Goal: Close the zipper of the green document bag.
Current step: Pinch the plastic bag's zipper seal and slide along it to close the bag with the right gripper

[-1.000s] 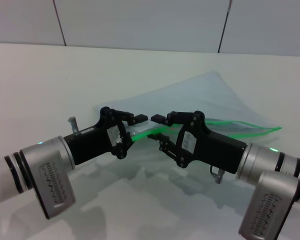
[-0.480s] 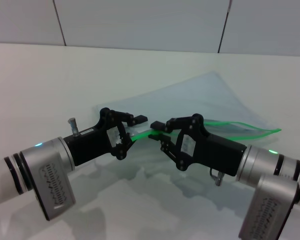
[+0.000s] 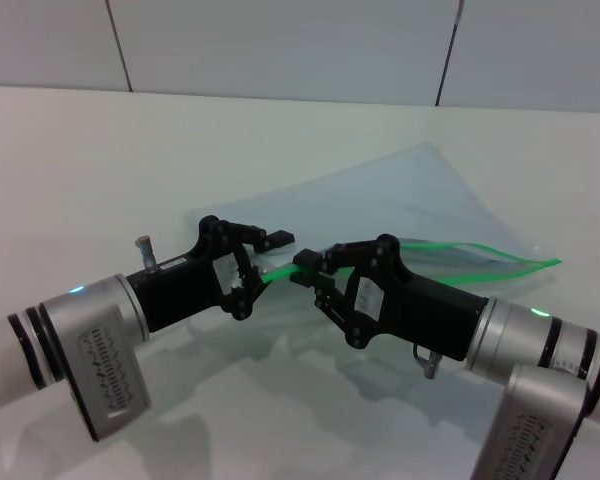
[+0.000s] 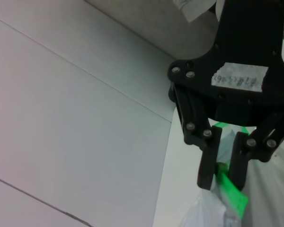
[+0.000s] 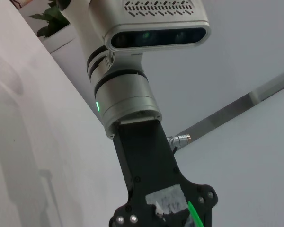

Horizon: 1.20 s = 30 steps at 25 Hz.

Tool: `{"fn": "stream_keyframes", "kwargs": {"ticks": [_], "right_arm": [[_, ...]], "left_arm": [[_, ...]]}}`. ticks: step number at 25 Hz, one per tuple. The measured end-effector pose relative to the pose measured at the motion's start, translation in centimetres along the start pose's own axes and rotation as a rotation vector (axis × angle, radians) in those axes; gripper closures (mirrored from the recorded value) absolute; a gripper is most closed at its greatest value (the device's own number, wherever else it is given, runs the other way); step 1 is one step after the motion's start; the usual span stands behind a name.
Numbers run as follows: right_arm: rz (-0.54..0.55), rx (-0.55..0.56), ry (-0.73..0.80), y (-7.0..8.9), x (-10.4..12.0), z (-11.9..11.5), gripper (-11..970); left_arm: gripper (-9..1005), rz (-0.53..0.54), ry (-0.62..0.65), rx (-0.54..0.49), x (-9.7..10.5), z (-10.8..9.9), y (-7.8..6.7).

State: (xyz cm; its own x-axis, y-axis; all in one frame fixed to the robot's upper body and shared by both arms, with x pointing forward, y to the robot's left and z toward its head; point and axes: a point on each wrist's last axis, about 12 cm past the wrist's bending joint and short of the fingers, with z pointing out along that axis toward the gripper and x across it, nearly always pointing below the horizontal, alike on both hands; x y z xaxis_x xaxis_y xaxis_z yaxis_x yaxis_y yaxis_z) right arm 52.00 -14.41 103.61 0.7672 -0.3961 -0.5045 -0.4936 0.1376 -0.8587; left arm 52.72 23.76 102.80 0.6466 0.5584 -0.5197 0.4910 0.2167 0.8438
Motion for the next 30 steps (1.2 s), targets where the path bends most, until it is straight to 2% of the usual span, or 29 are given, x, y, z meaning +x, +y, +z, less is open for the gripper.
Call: {"fn": "stream_keyframes", "kwargs": {"ticks": [8, 30], "right_arm": [[0.005, 0.002, -0.001, 0.03, -0.08, 0.06, 880], [0.030, 0.048, 0.053, 0.39, 0.36, -0.92, 870]], "left_arm": [[941, 0.002, -0.003, 0.008, -0.04, -0.01, -0.09], [941, 0.028, -0.022, -0.020, -0.28, -0.59, -0.17]]}}
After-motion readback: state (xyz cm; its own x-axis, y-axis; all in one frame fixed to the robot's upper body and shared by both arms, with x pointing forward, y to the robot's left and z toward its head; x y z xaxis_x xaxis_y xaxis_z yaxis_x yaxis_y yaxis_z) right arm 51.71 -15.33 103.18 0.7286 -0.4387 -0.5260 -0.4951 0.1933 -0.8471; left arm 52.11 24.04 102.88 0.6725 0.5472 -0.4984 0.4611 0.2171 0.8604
